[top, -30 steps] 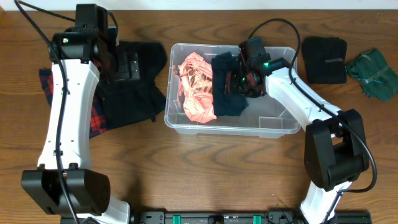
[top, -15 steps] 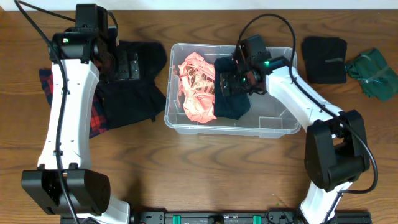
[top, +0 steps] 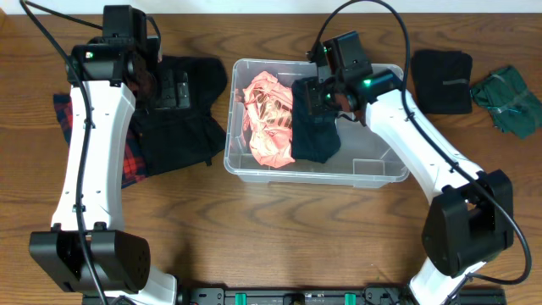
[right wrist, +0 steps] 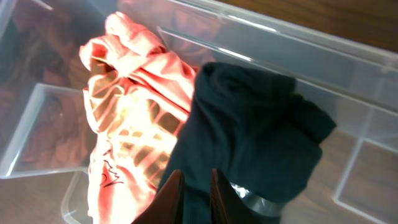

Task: Pack container
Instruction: 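Release the teal garment beside the pink shirt and push it flat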

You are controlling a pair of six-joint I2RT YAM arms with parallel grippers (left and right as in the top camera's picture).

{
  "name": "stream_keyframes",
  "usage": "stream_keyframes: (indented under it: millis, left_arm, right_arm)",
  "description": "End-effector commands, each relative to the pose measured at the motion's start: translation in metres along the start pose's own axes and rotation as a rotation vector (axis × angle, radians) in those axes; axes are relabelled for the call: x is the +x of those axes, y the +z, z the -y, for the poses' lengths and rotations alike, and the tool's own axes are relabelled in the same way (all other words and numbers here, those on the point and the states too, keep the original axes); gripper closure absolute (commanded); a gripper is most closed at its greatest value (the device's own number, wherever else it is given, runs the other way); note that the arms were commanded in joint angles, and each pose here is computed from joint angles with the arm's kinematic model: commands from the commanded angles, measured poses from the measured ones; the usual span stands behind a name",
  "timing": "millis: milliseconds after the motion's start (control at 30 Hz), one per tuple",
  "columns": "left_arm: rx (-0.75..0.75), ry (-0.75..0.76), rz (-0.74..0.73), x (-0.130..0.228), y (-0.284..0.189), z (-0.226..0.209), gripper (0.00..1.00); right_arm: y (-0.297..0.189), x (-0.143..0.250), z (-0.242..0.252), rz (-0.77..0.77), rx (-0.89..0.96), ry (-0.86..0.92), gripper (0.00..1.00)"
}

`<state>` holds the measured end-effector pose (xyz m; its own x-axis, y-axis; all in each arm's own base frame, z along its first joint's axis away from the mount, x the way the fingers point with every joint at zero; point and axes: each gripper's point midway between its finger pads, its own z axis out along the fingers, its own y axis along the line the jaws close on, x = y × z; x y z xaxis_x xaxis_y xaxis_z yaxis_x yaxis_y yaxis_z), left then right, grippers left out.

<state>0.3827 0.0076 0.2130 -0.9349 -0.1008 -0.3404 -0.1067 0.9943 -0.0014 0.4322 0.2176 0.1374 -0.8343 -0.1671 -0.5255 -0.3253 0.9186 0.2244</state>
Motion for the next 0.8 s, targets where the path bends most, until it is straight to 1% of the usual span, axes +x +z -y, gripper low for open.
stream_keyframes:
  millis: [0, 133, 367, 467, 533, 600, 767]
  left_arm:
    - [-0.010, -0.012, 0.013, -0.004, -0.003, -0.002, 0.02]
    - [-0.010, -0.012, 0.013, -0.004, -0.003, -0.002, 0.02]
    - [-0.010, -0.012, 0.013, -0.004, -0.003, -0.002, 0.02]
    - [-0.010, -0.012, 0.013, -0.004, -0.003, -0.002, 0.02]
    - [-0.010, -0.012, 0.013, -0.004, -0.003, -0.002, 0.02]
    - [-0.010, -0.012, 0.013, -0.004, -0.003, -0.002, 0.02]
    - [-0.010, -0.012, 0.013, -0.004, -0.003, -0.002, 0.02]
  right_arm:
    - [0.021, 0.012, -0.010, -0.046, -0.005, -0.028, 0.87]
    - [0.044, 0.029, -0.011, -0.105, 0.005, -0.037, 0.87]
    - [0.094, 0.071, 0.002, -0.240, 0.039, -0.028, 0.86]
    - [0.103, 0.080, 0.005, -0.268, 0.044, -0.025, 0.87]
    - [0.102, 0.076, 0.004, -0.254, 0.041, -0.027, 0.86]
    - [0.094, 0.062, 0.000, -0.218, 0.033, -0.032, 0.86]
    - [0.056, 0.011, -0.017, -0.076, 0.003, -0.097, 0.84]
